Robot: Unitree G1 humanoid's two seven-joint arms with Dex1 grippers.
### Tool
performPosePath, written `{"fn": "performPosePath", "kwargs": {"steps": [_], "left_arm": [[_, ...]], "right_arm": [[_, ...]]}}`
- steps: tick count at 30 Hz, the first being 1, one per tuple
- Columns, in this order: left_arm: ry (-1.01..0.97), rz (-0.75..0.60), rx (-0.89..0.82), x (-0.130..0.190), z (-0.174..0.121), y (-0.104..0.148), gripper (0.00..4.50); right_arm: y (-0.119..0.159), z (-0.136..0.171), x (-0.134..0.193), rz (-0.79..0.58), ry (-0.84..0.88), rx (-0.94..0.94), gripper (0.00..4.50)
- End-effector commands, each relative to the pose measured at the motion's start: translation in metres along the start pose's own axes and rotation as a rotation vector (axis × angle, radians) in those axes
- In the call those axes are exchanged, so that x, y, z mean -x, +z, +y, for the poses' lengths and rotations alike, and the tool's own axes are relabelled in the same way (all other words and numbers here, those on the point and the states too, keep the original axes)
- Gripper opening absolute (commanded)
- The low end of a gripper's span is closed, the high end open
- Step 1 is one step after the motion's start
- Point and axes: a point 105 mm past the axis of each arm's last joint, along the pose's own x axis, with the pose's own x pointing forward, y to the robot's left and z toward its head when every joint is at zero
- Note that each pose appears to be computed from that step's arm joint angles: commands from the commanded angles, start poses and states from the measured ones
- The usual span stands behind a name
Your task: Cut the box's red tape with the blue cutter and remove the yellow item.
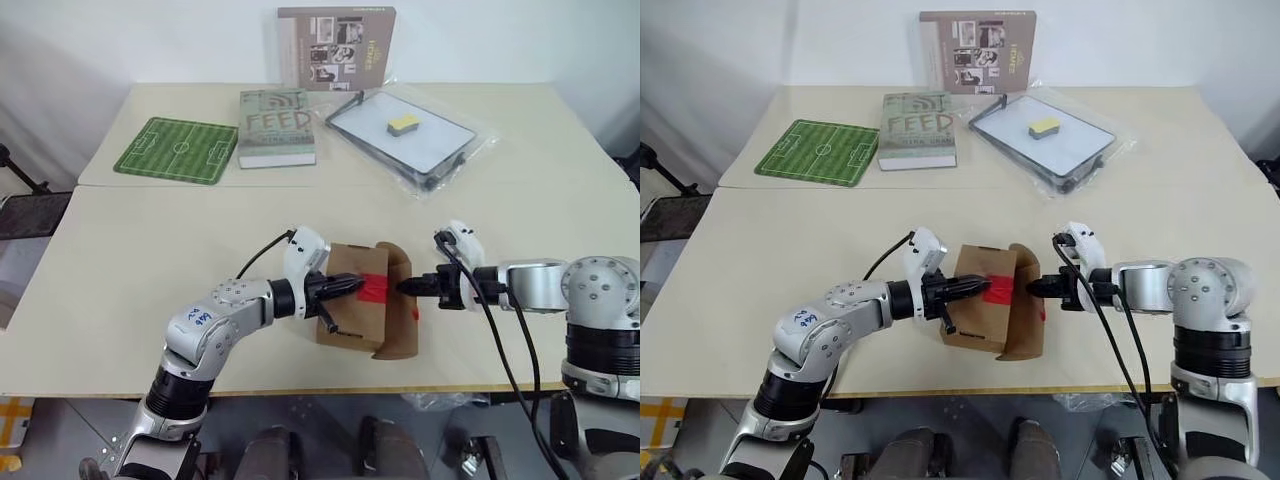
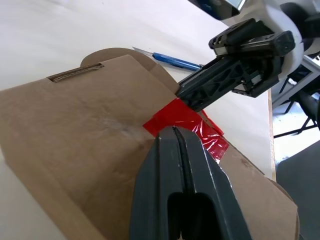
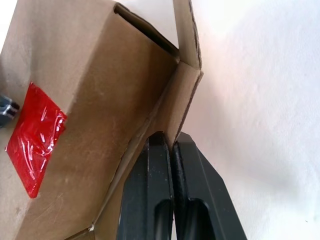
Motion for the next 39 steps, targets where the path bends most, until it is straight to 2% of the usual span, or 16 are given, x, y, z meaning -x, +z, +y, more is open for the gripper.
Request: {"fn": "performPosePath", "kwargs": {"steps": [1,8,12,16,21,26,30,34,39], "left_arm": [[0.052,0.041,0.004,0.002,0.012,-0.010,0.00],[0.051,0.022,-0.011,-0.002,0.015,-0.006,0.00],[0.058,0.014,-0.025,-0.005,0.018,-0.006,0.00],[0.064,0.001,-0.040,-0.010,0.020,-0.004,0.00],[0.062,-0.012,-0.051,-0.018,0.021,-0.002,0.00],[0.060,-0.017,-0.058,-0.028,0.023,-0.003,0.00],[0.067,-0.024,-0.064,-0.033,0.026,-0.003,0.00],[0.103,-0.035,-0.063,-0.016,0.040,0.005,0.00],[0.001,-0.134,0.029,0.022,0.039,0.037,0.00]], "right_arm": [[0.016,0.009,0.021,-0.046,-0.042,0.049,0.02],[0.029,0.026,0.037,-0.118,-0.129,0.033,0.02],[0.038,0.042,0.048,-0.160,-0.107,0.125,0.02],[0.043,0.057,0.068,-0.144,-0.059,0.246,0.02],[0.052,0.065,0.085,-0.147,-0.026,0.297,0.02],[0.055,0.064,0.082,-0.160,-0.005,0.272,0.02],[0.045,0.057,0.066,-0.145,-0.015,0.221,0.02],[0.047,0.045,0.053,-0.163,-0.086,0.146,0.02],[0.045,0.039,0.047,-0.151,-0.126,0.122,0.02]]}}
